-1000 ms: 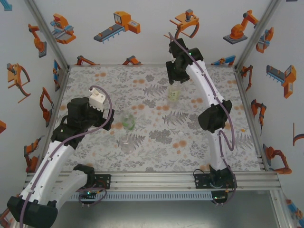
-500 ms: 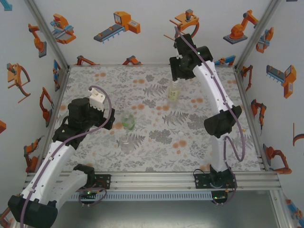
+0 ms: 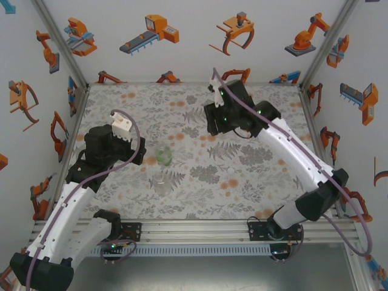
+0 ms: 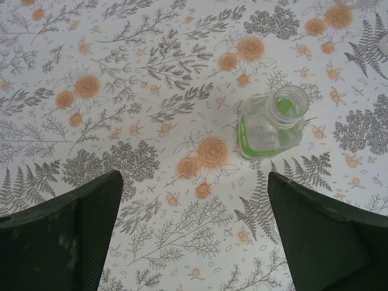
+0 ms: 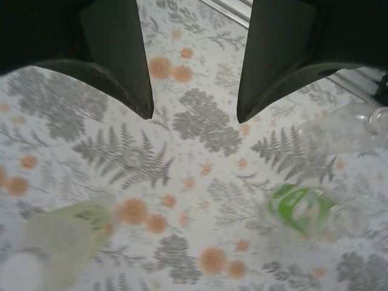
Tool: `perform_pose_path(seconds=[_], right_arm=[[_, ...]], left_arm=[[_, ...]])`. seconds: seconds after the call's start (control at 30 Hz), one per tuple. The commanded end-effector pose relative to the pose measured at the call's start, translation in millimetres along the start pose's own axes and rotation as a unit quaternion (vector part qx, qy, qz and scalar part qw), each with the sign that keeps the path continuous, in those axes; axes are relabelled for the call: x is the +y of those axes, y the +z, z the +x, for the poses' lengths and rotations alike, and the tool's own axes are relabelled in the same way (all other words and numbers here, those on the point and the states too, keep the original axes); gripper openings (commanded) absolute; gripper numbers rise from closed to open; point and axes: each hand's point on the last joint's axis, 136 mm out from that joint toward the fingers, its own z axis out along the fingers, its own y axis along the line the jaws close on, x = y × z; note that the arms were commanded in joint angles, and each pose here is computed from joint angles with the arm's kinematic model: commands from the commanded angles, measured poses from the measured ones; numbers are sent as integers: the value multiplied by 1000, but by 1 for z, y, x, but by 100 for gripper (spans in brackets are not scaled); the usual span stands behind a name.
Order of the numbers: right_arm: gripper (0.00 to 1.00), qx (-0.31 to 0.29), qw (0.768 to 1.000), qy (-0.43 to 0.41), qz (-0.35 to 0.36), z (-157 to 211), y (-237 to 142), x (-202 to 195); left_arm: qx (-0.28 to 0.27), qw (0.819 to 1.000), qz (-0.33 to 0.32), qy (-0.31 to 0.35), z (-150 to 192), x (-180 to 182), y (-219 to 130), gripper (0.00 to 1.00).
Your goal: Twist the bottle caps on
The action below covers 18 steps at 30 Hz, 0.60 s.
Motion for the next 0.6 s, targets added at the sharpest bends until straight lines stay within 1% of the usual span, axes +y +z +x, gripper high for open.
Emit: perform_pose_path(seconds=[0.0,0.1,0.17,0.27,0.47,0.57], right_arm=[[54,-102,988,-24,-109,-15,-5,55],[56,-119,974,-70,-177,12,2,96],[59,-123,962,-111,-216,32,7,123],[67,-138,938,-167,-269,57,11,159],[79,-162,892,-238,-349,87,15,208],[83,-167,878,-248,-373,92,23,222]], left_arm=[[-17,1000,5,-10,-6,-1,-3,95],[-18,1000,9,-11,-6,-2,-4,95],[-21,1000,11,-11,-7,-3,-5,94],[-23,1000,12,-12,-7,-3,-5,94],[-22,999,20,-12,-8,-6,-4,93],[-27,999,21,-11,-10,-6,-6,93]])
